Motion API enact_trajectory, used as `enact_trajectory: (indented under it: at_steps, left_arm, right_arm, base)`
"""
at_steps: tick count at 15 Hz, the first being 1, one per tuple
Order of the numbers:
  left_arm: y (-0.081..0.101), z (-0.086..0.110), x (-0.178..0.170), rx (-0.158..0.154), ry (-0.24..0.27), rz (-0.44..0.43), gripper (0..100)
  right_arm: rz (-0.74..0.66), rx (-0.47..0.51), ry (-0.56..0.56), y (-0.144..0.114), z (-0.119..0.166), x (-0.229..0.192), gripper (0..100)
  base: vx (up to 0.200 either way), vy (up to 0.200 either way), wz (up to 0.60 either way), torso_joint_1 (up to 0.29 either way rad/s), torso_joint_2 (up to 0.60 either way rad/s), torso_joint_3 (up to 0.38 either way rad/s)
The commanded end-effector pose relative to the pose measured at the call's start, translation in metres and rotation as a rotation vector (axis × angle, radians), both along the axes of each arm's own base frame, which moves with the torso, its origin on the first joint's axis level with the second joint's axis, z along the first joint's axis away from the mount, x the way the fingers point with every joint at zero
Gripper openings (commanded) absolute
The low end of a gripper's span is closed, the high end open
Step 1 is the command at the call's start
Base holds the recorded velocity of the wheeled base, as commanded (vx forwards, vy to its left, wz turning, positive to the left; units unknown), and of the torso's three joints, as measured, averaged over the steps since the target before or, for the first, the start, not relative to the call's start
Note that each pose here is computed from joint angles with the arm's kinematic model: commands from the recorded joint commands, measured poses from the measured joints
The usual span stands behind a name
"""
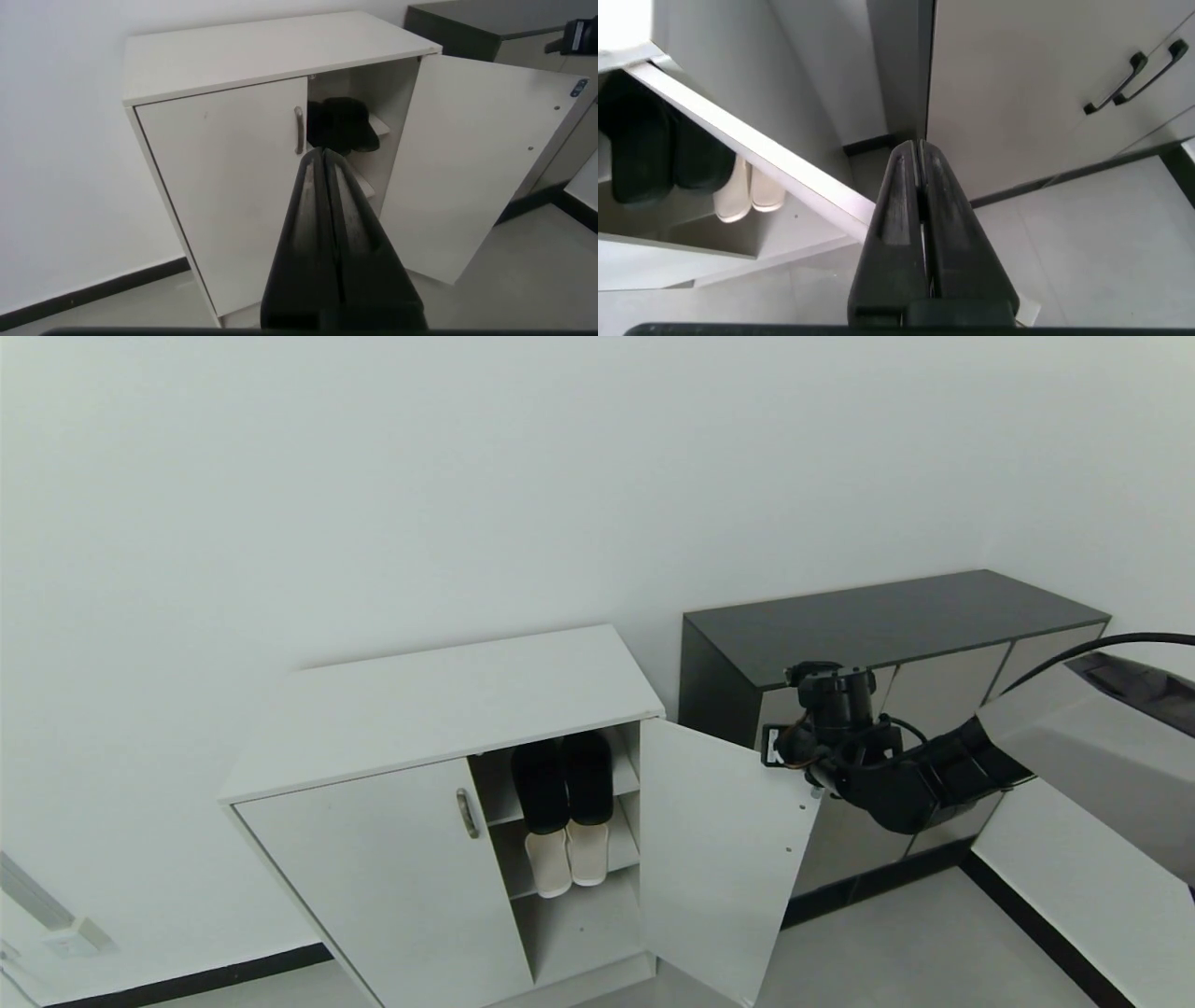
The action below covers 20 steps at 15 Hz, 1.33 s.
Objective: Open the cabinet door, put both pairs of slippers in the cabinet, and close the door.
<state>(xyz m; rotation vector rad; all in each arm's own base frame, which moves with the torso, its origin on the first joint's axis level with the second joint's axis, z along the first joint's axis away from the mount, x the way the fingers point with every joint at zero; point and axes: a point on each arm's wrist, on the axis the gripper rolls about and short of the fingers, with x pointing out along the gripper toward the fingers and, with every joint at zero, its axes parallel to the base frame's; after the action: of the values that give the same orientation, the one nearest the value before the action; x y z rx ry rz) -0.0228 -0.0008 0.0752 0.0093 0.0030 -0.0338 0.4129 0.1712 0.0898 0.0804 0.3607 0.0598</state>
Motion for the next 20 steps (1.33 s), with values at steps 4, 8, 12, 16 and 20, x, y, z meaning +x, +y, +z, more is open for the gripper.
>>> enact_trajectory:
  at_steps: [4,8,12,16,20]
  left_arm:
    - [0.0,0.0,0.0,0.0,0.0,0.0,0]
    - [0.0,0.0,0.0,0.0,0.0,0.0,0]
    - [0.0,0.0,0.0,0.0,0.0,0.0,0]
    - [0.0,0.0,0.0,0.0,0.0,0.0,0]
    - [0.0,0.0,0.0,0.0,0.001,0.0,0]
  right_arm:
    - [0.0,-0.01,0.024,0.0,-0.012,0.003,0]
    - [0.006,-0.015,0.035,0.003,-0.016,0.002,0]
    - [0.017,-0.018,0.042,0.007,-0.018,-0.002,0]
    - [0.054,-0.025,0.052,0.022,-0.019,-0.013,0]
    - [0.161,-0.03,0.056,0.055,-0.007,-0.052,0]
  base:
    - [0.0,0.0,0.0,0.0,0.0,0.0]
    - [0.0,0.0,0.0,0.0,0.0,0.0]
    - [0.0,0.0,0.0,0.0,0.0,0.0]
    - [0.0,0.0,0.0,0.0,0.0,0.0]
    - [0.0,0.0,0.0,0.0,0.0,0.0]
